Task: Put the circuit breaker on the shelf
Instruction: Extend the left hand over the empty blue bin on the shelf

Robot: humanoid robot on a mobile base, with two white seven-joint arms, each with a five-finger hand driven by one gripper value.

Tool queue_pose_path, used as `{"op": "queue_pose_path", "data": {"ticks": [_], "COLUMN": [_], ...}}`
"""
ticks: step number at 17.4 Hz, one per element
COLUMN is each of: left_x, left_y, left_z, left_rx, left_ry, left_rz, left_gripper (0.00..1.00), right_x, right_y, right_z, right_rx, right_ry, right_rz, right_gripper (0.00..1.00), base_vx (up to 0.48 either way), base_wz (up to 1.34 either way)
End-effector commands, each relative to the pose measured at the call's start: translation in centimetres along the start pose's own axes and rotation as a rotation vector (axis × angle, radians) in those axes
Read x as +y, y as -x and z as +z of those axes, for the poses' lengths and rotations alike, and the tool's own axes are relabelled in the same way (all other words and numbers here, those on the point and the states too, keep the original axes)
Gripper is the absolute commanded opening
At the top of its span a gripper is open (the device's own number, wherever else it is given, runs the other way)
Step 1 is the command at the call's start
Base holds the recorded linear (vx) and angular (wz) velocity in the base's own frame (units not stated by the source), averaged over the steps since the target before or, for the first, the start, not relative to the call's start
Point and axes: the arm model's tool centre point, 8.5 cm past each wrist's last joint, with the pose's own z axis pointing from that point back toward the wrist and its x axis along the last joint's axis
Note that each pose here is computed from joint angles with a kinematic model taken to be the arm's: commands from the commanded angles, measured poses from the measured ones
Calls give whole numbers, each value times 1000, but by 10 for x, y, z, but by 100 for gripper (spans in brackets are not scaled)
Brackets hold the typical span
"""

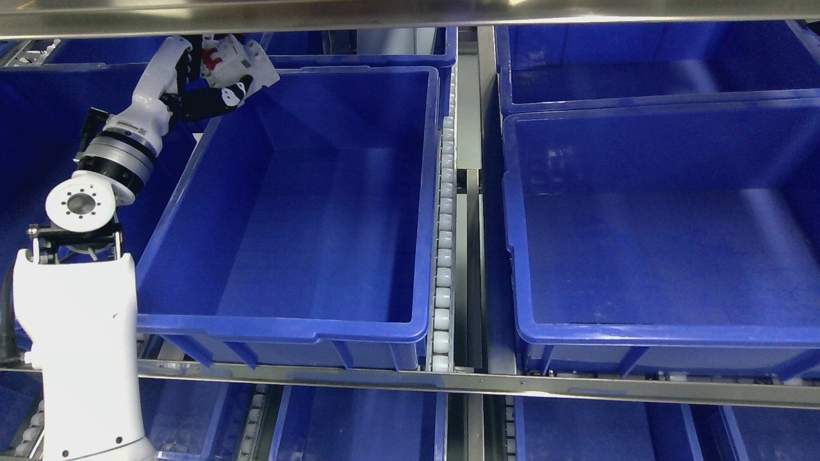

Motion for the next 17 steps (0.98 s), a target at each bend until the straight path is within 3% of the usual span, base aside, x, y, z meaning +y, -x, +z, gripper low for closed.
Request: {"op": "queue_pose_path", "data": {"ticks": [1,7,10,17], "left_x": [-3,-52,-39,-45], "left_y": [35,58,60,87], "left_z": [-2,-20,-34,-40], "left_rx": [145,248,283,326], "left_ry": [116,273,275,309], "left_rz": [-130,-192,-203,-207], "left_gripper": [10,10,11,11], "right_x": [-11,-11,-11,-11], "right_y": [-2,-2,-2,-2], "right_z": [0,0,0,0], "right_rx": [-2,-2,-2,-2], "right_ry": [18,18,18,18], "right_rz": [2,2,2,2], "right_gripper": [100,100,100,100], "base_vx": [-8,-1,0,-1], "base_wz": [10,2,0,6]}}
